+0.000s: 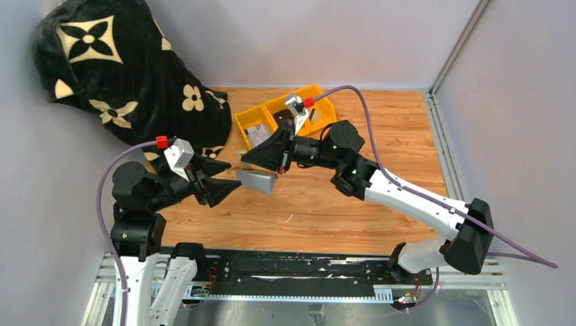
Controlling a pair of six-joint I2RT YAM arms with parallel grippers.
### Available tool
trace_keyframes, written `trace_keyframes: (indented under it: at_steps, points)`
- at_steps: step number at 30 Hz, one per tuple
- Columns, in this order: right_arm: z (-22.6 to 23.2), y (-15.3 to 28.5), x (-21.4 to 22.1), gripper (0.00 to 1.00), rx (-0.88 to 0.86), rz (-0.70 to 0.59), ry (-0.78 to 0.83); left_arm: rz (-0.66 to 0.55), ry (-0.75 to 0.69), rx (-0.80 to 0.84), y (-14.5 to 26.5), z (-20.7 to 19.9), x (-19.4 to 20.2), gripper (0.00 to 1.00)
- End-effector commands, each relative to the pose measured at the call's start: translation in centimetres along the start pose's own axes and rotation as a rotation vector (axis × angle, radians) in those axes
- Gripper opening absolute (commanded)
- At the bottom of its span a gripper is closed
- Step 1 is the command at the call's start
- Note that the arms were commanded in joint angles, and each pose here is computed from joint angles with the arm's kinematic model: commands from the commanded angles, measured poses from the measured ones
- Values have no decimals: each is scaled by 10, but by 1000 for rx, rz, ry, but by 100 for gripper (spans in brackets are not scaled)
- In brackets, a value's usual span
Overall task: Take the credit cards out of the card holder
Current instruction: Open the card holder at the center of the board.
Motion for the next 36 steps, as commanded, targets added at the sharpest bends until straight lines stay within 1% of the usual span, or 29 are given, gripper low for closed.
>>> trace_keyframes:
  at_steps: [1,5,8,11,13,16,17,18,21,23,25,26,27,29,31,32,33,36]
  points:
    - [28,-7,-32,0,-69,-77,82,49,6,49,0,2,19,60]
    - [36,-10,-35,0,-90,-72,86,30,-40,16,1,5,17,51]
    - [39,-12,-35,0,-102,-63,85,23,-72,34,1,0,8,48]
    - [41,-14,-35,0,-108,-61,83,33,-64,84,0,-6,3,46]
    - [43,-14,-35,0,-112,-60,83,40,-40,111,0,-10,2,42]
    - [46,-15,-35,0,-121,-63,77,33,-23,174,0,-18,1,18]
    - [46,-15,-35,0,-124,-64,75,33,-25,210,0,-22,1,6]
    - [47,-15,-36,0,-128,-67,73,36,-16,249,1,-26,1,0]
    - [50,-15,-38,0,-149,-78,64,49,31,308,0,-32,0,0]
    - [53,-14,-39,0,-162,-75,61,50,13,305,0,-31,-1,11]
    - [54,-12,-41,0,-159,-77,69,79,-3,305,3,-33,2,45]
    - [54,-11,-41,0,-155,-77,71,86,-20,305,4,-34,3,53]
    - [54,-10,-41,0,-153,-77,73,90,-28,305,5,-35,3,57]
    - [55,-10,-41,0,-159,-79,70,90,-22,305,5,-35,3,58]
    - [55,-11,-40,0,-164,-78,62,89,-17,308,5,-35,3,57]
    - [55,-11,-40,0,-168,-82,61,88,-15,309,4,-34,3,53]
    - [55,-12,-41,0,-172,-86,56,91,-9,312,4,-34,4,47]
    - [57,-12,-43,0,-181,-93,52,98,7,312,4,-32,7,37]
Point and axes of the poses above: each gripper's point midway between its finger pads, its own y axis back along the fingers, its own z axis along the line the jaws close on, x = y × z, the point moved 6 cm from there along y, back along the fingers, and after that the axes turned 13 degrees about y, right-handed, at the moved point
